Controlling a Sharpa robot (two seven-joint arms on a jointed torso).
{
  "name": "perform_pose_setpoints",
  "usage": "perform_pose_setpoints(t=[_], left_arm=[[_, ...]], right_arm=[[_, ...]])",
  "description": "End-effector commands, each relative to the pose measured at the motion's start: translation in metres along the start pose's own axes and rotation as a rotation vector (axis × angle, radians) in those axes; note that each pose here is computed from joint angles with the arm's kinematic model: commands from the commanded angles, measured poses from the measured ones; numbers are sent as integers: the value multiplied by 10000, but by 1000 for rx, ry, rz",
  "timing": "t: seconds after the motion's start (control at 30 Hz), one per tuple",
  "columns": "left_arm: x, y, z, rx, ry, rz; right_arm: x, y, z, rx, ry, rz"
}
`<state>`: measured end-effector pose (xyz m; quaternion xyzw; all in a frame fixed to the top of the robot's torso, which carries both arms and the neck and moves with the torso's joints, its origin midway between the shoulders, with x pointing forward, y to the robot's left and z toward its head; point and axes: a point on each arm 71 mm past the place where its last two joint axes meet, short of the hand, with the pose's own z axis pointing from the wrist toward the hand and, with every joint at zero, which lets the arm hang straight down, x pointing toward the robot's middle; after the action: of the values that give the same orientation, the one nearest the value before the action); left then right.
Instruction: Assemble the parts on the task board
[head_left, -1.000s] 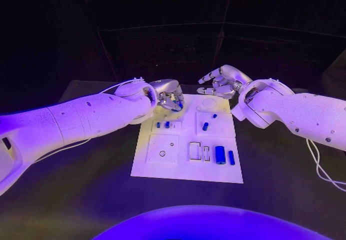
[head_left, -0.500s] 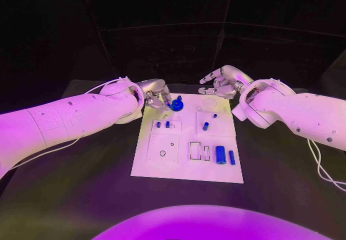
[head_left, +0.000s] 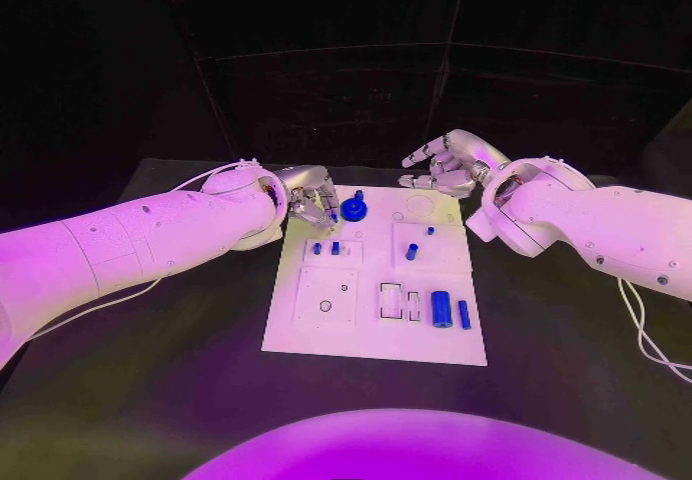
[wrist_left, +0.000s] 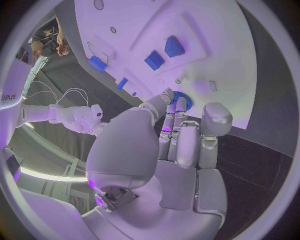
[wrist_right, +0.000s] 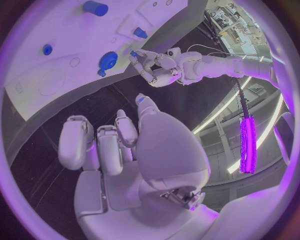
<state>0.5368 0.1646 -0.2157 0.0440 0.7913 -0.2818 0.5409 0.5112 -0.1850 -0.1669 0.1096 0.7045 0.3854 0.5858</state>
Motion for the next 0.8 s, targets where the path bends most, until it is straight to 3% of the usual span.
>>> perform_pose_setpoints(t=[0.03,0.8], left_arm=[[22,7,9,-6,26,8],[97,33,8,-21,86,11]], right_arm=[[-1,16,1,-5,5,2],[1,16,3,-5,5,2]])
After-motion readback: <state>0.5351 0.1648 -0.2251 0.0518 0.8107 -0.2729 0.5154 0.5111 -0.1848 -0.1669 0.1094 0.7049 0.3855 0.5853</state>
